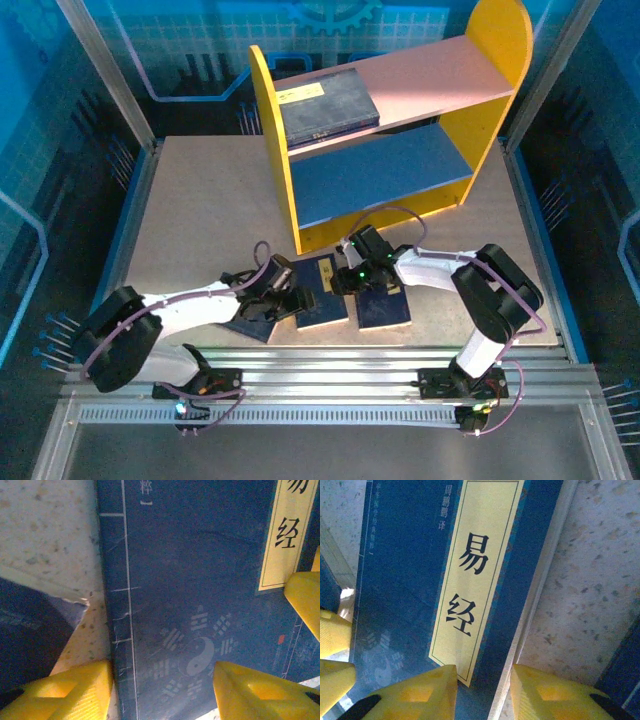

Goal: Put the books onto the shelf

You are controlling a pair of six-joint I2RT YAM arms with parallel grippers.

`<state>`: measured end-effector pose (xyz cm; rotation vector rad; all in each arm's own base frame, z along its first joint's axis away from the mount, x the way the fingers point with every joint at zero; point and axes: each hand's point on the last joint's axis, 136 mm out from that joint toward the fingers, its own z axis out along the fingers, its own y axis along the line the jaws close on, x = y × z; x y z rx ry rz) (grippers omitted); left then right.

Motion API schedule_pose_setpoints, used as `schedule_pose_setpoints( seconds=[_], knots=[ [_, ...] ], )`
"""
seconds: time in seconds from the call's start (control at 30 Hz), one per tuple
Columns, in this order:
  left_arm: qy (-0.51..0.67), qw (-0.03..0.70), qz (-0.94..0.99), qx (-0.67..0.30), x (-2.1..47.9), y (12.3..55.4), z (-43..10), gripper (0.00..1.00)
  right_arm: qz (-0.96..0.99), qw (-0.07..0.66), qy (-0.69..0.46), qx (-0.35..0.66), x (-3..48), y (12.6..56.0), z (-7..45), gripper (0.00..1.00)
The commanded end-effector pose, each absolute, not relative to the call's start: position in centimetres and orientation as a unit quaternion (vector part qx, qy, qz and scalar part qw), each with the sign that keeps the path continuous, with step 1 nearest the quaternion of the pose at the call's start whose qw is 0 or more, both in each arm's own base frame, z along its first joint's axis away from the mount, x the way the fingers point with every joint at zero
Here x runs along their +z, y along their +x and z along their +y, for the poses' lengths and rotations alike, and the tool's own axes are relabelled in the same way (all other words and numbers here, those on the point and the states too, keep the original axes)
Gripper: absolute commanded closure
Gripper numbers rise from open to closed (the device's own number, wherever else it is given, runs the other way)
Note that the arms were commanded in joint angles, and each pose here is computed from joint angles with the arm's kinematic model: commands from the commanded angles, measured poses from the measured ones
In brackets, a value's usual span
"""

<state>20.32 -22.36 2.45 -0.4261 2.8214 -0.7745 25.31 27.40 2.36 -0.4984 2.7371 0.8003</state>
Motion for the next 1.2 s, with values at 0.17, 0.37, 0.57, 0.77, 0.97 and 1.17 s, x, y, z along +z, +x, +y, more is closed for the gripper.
schedule_pose_setpoints(
  seconds=[0.17,0.37,0.57,0.77,0.97,1.17],
  knots=[
    [-0.121,0.089,0.953,-0.262,2.1,21.3,-23.7,0.44,0.951,0.096,-0.158,0.247,0.6,24.2,24.7,0.66],
    [-0.123,0.099,0.962,-0.222,2.4,21.1,-22.1,0.44,0.948,0.098,-0.156,0.259,0.8,23.8,24.7,0.67],
    [-0.127,0.102,0.965,-0.206,2.7,20.4,-20.8,0.43,0.944,0.1,-0.159,0.27,2.7,23.1,24.6,0.67],
    [-0.127,0.107,0.964,-0.209,2.9,20.2,-20.6,0.42,0.946,0.106,-0.16,0.261,3.4,22.3,23.6,0.63],
    [-0.124,0.101,0.963,-0.216,2.7,20.4,-21.2,0.42,0.94,0.117,-0.164,0.276,4.5,22.9,24.9,0.63],
    [-0.125,0.098,0.963,-0.218,2.5,20.4,-21.4,0.42,0.94,0.108,-0.172,0.274,3.9,22.8,25.8,0.63]
  ],
)
